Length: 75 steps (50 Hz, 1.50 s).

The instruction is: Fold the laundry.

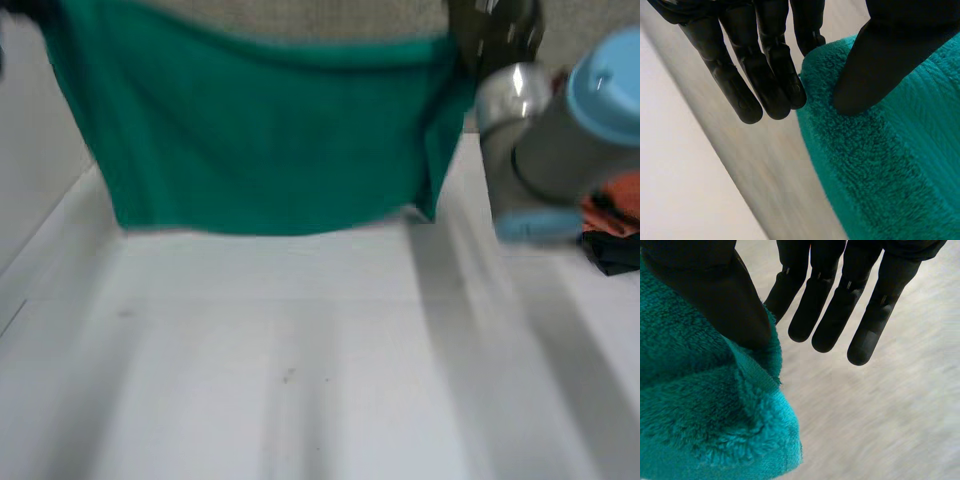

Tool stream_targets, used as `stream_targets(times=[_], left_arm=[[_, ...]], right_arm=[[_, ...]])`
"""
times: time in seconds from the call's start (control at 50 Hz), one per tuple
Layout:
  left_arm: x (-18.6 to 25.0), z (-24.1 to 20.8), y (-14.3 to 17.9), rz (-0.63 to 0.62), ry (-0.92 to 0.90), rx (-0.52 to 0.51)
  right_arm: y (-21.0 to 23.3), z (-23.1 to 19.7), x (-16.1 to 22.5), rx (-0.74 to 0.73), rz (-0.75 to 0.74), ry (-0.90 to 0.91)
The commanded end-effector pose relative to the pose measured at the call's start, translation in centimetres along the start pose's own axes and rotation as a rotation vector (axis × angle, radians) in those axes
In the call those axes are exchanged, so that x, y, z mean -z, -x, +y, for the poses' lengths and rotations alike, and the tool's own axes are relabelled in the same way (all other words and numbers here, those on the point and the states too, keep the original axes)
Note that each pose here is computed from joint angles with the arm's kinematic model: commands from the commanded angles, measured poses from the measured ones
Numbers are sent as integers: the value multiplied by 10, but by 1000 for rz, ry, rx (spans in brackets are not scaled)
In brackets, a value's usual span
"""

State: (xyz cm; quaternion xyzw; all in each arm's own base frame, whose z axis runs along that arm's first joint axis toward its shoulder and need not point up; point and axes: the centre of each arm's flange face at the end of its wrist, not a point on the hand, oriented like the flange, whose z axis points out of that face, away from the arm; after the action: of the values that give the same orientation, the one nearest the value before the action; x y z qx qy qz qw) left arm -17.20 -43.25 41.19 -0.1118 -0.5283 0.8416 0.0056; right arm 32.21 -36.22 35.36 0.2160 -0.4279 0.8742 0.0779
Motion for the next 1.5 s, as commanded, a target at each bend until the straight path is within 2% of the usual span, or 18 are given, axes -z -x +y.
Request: stream_targets(times=[0.02,0.2,0.28,0.36,0.52,0.66,0.84,0.94,1.14,1.5], left_arm=[[-5,-33,20,-75,-212,189],[17,53,12,-20,102,199],[41,99,9,-7,265,194],[76,149,0,53,449,144],[119,188,-16,204,608,70],[124,179,-20,241,611,48],[121,165,-9,218,602,45],[121,163,-6,216,609,52],[119,161,-3,214,605,58],[117,160,-1,207,600,53]], right_arm=[[-25,-28,-36,-133,95,-167],[1,19,-2,-112,-161,39],[17,54,30,-102,-312,184],[32,98,79,-66,-473,370],[60,142,149,4,-676,558],[62,147,157,-30,-655,628],[29,134,147,-255,-438,783],[20,127,158,-346,-442,876],[33,141,185,-299,-597,941],[60,170,167,-244,-595,837]])
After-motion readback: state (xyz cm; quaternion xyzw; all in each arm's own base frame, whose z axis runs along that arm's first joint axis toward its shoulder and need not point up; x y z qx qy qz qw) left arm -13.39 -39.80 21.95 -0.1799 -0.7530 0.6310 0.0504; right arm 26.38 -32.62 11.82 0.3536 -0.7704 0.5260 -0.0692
